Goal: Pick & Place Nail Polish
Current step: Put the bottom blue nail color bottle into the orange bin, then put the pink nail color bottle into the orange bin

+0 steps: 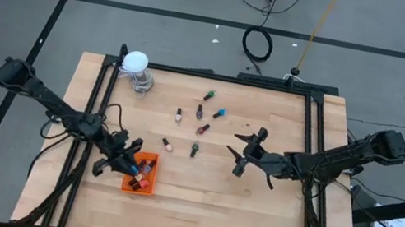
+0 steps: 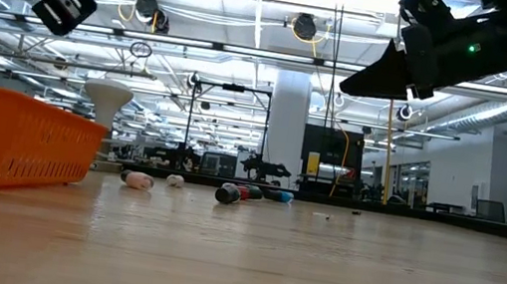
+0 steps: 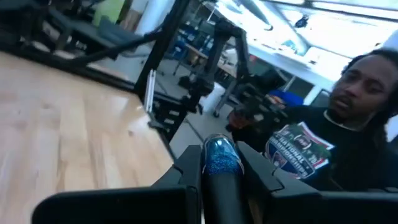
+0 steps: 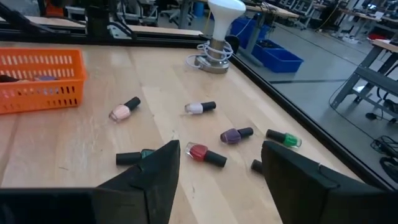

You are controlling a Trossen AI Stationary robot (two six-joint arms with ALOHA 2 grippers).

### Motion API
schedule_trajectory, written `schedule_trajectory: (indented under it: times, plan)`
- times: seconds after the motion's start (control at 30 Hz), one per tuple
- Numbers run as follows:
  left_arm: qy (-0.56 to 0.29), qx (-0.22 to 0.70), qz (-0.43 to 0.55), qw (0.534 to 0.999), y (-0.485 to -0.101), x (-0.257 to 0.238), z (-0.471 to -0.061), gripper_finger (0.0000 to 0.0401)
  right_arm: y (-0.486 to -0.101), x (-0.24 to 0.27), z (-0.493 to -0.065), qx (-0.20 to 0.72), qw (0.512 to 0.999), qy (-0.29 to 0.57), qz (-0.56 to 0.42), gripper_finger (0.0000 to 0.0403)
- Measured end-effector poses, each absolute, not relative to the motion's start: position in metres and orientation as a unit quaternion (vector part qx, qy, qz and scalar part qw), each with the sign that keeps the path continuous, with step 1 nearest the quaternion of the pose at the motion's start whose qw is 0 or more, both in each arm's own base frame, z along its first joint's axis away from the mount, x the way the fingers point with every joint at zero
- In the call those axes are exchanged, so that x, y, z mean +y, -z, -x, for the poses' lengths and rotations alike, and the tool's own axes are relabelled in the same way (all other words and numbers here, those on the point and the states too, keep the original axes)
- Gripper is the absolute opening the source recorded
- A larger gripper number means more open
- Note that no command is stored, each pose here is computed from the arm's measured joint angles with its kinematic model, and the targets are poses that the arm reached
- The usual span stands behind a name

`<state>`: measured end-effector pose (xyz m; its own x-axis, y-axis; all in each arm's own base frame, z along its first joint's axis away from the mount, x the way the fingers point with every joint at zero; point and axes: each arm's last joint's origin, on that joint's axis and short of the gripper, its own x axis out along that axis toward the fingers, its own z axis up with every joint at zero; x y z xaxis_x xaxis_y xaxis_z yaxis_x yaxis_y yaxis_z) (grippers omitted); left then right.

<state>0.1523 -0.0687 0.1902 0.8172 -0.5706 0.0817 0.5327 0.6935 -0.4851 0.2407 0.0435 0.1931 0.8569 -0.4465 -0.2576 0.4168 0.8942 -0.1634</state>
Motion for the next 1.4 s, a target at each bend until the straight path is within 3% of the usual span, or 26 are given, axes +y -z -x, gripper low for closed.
schedule_trajectory:
  times: [0.33,0.5,0.83,1.13,1.23,1.4]
  plan:
    - [0.198,0.171,0.208,0.942,-0.159,-0.077,-0.146,0.0053,-0.193,0.044,-0.241,0.146,0.962,0.224,0.051,0.0212]
    - [0.154,0.211,0.222,0.939,-0.150,-0.075,-0.144,0.0107,-0.193,0.044,-0.241,0.146,0.962,0.224,0.051,0.0212]
    - [0.146,0.211,0.226,0.940,-0.150,-0.074,-0.145,0.0175,-0.193,0.044,-0.241,0.146,0.962,0.224,0.051,0.0212]
    - [0.128,0.165,0.238,0.948,-0.158,-0.074,-0.147,0.0183,-0.198,0.037,-0.244,0.124,0.964,0.231,0.039,0.0212]
    - [0.119,0.135,0.244,0.953,-0.163,-0.072,-0.149,0.0184,-0.198,0.033,-0.246,0.121,0.974,0.192,0.008,0.0212]
    - [0.019,0.117,0.267,0.956,-0.161,-0.060,-0.153,0.0184,-0.194,0.028,-0.252,0.125,0.980,0.151,-0.017,0.0212]
